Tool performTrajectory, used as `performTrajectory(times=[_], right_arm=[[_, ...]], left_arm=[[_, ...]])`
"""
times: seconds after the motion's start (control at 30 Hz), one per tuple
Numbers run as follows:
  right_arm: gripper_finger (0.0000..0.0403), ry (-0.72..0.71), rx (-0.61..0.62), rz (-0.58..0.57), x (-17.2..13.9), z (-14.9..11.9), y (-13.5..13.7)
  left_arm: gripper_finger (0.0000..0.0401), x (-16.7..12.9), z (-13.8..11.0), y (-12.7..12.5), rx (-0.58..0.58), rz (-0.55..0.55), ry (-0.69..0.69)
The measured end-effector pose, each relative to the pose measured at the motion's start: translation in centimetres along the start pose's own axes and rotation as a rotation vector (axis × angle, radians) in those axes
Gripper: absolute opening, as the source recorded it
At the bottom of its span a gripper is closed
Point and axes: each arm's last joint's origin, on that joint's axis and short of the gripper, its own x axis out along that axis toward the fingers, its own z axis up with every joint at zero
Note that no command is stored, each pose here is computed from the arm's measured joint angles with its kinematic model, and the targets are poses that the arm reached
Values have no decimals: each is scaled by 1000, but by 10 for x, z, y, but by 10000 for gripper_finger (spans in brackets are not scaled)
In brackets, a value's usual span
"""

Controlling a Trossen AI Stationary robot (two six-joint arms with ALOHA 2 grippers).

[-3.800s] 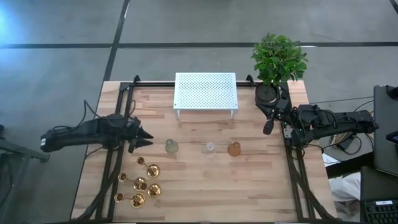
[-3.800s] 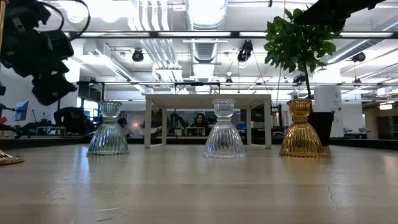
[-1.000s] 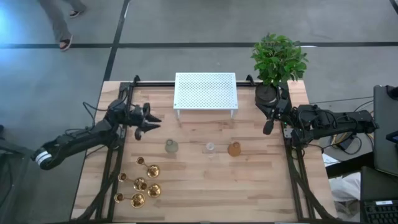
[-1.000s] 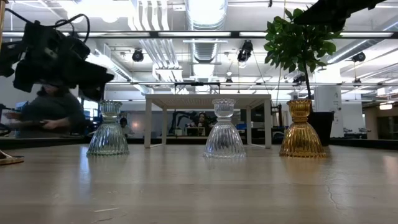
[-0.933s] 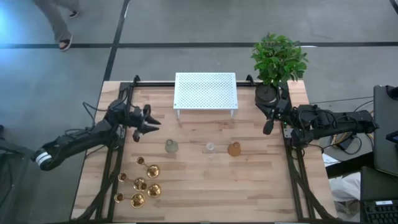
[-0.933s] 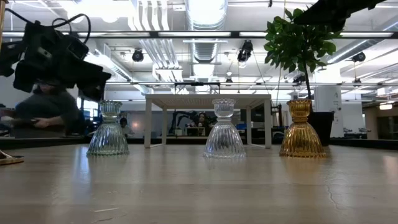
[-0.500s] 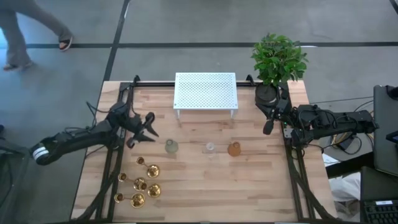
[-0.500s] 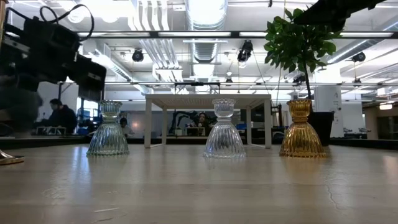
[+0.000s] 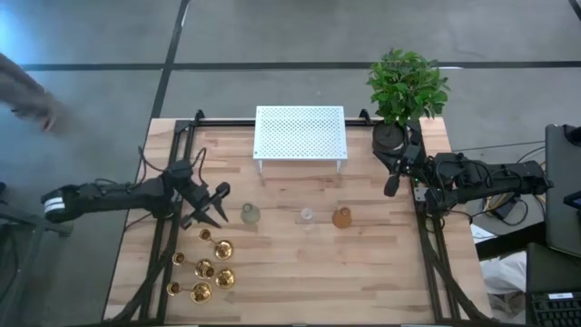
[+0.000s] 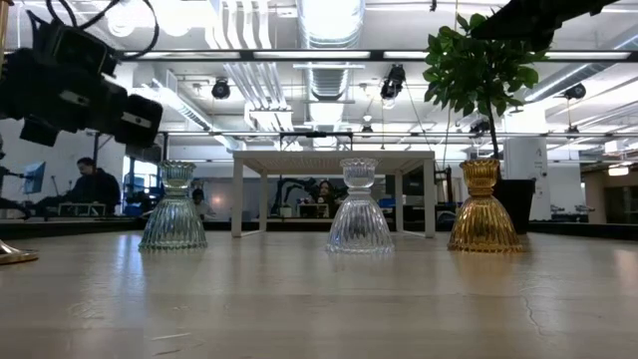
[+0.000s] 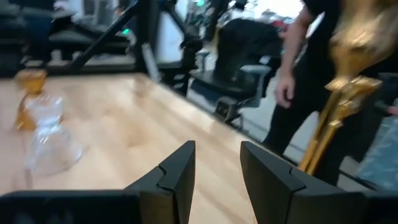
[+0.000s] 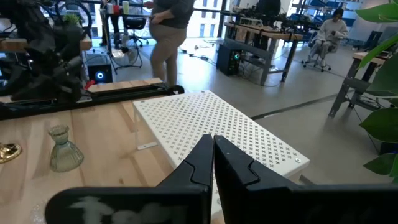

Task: Pick & Place candle stick holders
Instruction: Put the gold candle holder on the shelf

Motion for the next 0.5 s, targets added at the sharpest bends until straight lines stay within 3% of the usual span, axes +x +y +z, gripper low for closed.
performTrajectory(times=[0.13, 0.27, 0.5], right_arm=[[8, 0, 0, 0, 0, 0, 0], [8, 0, 0, 0, 0, 0, 0], [8, 0, 0, 0, 0, 0, 0]], left_arm=[[133, 0, -11, 4, -51, 131, 75], [133, 0, -11, 4, -56, 115, 75], [132, 0, -16, 4, -234, 175, 100]])
